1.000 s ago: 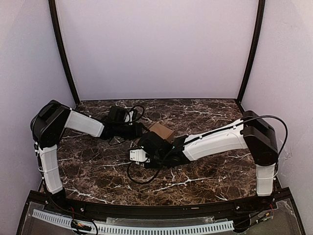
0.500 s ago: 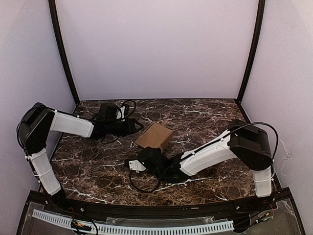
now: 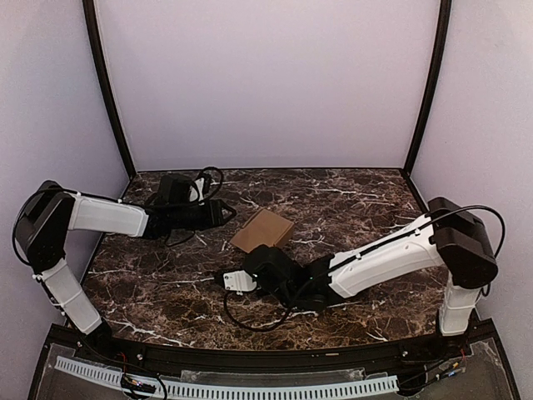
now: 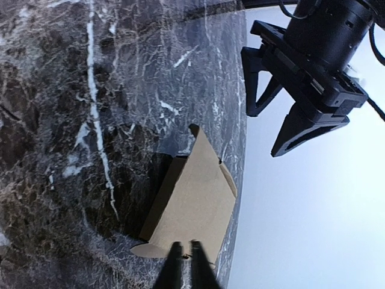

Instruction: Fold the paper box

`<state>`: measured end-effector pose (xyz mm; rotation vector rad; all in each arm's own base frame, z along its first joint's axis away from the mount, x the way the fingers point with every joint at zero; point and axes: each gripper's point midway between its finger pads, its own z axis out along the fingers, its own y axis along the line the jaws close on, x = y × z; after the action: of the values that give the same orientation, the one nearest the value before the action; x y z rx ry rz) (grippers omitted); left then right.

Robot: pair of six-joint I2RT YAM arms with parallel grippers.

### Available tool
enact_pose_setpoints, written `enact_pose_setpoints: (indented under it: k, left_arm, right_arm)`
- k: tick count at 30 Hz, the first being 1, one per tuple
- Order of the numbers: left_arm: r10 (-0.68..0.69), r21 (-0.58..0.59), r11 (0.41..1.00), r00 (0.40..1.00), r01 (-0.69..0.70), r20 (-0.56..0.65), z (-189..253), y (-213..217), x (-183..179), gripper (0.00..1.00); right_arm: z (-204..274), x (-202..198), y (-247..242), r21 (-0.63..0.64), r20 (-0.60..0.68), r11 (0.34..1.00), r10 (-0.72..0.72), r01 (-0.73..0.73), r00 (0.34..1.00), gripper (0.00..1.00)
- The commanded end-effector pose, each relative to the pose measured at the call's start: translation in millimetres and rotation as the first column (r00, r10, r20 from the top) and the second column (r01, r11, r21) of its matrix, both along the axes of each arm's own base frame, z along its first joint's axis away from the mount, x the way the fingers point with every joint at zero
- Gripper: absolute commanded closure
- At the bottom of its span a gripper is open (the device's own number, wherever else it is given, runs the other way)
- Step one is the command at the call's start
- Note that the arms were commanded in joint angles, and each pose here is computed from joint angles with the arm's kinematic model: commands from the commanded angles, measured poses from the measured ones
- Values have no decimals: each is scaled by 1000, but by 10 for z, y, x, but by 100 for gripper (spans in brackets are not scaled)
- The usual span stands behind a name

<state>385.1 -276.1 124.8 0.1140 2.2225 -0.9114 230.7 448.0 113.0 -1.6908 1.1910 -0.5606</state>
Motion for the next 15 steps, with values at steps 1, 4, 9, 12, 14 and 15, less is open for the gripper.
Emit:
enact_pose_setpoints:
  k: [1, 4, 9, 12, 14, 15]
  left_arm:
    - [28, 37, 999, 999, -29, 24, 68, 144, -41, 42]
    - [59, 68, 996, 998, -59, 3, 26, 238, -42, 41]
    - [114, 80, 991, 993, -111, -30, 21, 435, -35, 42]
    - [120, 87, 989, 993, -119, -10, 114, 520, -86, 42]
    - [126, 101, 987, 992, -126, 7, 174, 579, -107, 41]
    - [126, 108, 986, 992, -127, 17, 195, 602, -113, 41]
  right_arm:
    - [233, -154, 108, 104, -193, 995, 23, -3, 981, 71]
    - [327, -176, 278, 141, -242, 990, 38, -4, 970, 52]
    - [-106, 36, 481, 48, -210, 998, -24, 34, 977, 50]
    - [-302, 231, 507, -1, -161, 997, -73, 73, 984, 52]
    - [-345, 323, 511, -9, -147, 995, -97, 97, 984, 53]
    - [-360, 345, 509, -16, -137, 994, -106, 105, 985, 53]
